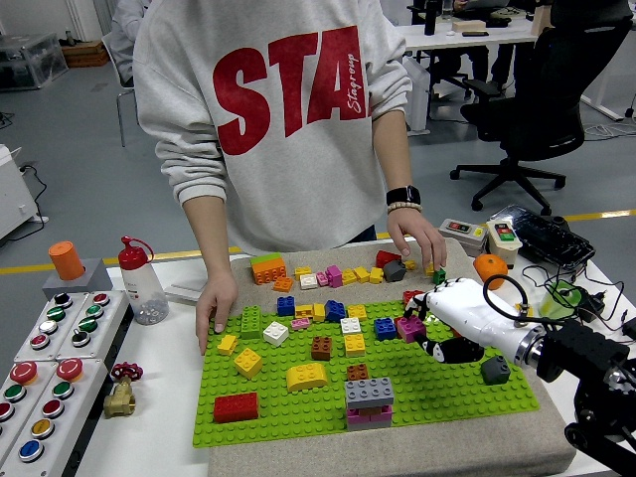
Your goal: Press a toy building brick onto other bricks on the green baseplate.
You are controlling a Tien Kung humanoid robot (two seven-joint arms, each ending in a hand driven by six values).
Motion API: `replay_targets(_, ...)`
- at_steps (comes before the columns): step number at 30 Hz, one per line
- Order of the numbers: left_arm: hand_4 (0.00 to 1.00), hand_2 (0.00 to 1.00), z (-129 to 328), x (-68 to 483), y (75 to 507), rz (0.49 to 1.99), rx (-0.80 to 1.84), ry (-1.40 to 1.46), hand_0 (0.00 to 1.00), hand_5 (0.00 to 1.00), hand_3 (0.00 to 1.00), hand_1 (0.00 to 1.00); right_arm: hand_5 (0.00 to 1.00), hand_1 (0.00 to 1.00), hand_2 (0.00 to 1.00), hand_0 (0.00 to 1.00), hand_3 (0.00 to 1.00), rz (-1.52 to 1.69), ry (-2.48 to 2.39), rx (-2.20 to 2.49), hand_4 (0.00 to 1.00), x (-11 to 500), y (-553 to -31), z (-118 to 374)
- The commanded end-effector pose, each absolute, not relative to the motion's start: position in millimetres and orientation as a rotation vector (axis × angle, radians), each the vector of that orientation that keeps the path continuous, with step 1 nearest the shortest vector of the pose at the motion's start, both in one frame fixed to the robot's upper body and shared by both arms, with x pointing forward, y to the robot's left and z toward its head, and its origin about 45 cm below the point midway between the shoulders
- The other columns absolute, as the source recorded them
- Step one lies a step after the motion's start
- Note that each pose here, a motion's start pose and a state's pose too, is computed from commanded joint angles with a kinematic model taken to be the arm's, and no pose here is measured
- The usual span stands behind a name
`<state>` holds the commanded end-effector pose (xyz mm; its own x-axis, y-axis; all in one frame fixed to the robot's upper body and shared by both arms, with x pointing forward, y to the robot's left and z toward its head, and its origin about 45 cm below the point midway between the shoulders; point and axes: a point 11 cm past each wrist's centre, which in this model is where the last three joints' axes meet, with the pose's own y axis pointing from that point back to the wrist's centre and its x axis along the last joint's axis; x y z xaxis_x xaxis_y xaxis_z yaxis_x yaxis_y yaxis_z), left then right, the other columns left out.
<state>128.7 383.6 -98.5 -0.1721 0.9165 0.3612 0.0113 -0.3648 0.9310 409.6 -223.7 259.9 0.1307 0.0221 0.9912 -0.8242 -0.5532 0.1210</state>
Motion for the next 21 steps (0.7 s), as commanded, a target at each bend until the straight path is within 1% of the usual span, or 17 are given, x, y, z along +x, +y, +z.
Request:
replay_targets(12, 0.295, 0.607, -98, 130, 384, 1.62, 1.379, 1.116, 0.631, 0.942, 0.404, 0.596, 0.223, 0.639, 0.594, 0.691, 0.6, 1.625, -0.731, 1.88, 0.524, 356, -179, 282)
replay_targets(21, 0.295, 0.606, -98, 130, 384, 1.618, 1.38, 1.115, 0.632, 0.941, 0.404, 0.596, 0.232, 0.64, 0.595, 0.691, 0.601, 1.608, -0.737, 1.934, 0.533, 344, -171, 276)
